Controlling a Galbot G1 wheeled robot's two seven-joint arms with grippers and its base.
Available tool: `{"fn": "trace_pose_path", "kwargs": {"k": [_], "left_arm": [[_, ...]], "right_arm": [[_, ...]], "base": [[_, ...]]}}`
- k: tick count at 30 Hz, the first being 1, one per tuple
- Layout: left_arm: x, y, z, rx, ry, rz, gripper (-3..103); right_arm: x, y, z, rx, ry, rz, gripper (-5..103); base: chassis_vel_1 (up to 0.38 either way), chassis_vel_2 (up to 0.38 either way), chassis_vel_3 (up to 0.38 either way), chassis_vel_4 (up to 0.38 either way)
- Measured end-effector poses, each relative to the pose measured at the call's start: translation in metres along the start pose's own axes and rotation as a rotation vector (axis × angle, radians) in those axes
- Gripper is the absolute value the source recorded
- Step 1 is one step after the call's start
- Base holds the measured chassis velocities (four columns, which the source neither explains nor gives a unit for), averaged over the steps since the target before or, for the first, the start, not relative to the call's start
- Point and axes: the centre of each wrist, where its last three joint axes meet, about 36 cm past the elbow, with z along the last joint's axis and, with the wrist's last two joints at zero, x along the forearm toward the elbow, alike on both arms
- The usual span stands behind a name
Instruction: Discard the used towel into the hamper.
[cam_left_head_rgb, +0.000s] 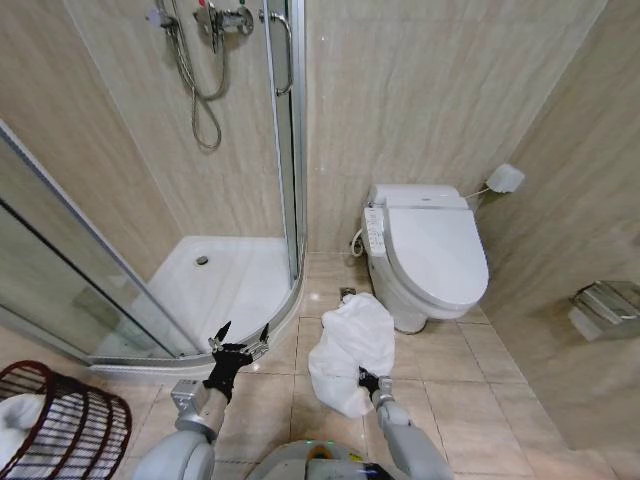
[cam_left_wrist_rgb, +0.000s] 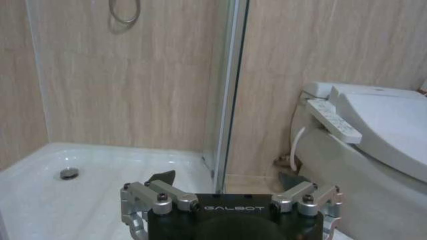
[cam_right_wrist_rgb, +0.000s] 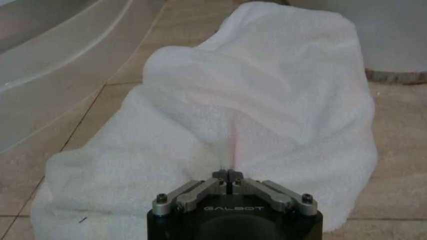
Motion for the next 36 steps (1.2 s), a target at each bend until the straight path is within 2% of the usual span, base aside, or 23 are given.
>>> {"fn": "trace_pose_path", "kwargs": {"k": [4,11,13,17,21,26,34,36], "left_arm": [[0.0,0.0,0.0,0.0,0.0,0.0,100],[0.0,0.0,0.0,0.0,0.0,0.0,100],[0.0,0.0,0.0,0.0,0.0,0.0,100],[0.0,0.0,0.0,0.0,0.0,0.0,100],[0.0,0.0,0.0,0.0,0.0,0.0,100],[0.0,0.0,0.0,0.0,0.0,0.0,100],[0.0,0.0,0.0,0.0,0.0,0.0,100],[0.0,0.0,0.0,0.0,0.0,0.0,100]], "right_arm": [[0.004,-0.001,-0.003,0.009,-0.024,0.005,0],[0.016,-0.012,-0.006,0.07,-0.097,0.022,0],[0.026,-0.019,-0.008,0.099,-0.152,0.017,0],[0.042,-0.017,-0.021,0.111,-0.228,0.0,0],[0.072,-0.011,-0.062,0.131,-0.378,-0.01,0],[0.095,-0.011,-0.089,0.159,-0.454,-0.007,0],[0.165,-0.006,-0.142,0.222,-0.597,-0.019,0],[0.191,-0.002,-0.169,0.237,-0.653,-0.031,0]], "base": [[0.0,0.0,0.0,0.0],[0.0,0.0,0.0,0.0],[0.0,0.0,0.0,0.0],[0.0,0.0,0.0,0.0],[0.0,0.0,0.0,0.0],[0.0,0.0,0.0,0.0],[0.0,0.0,0.0,0.0],[0.0,0.0,0.0,0.0]]}}
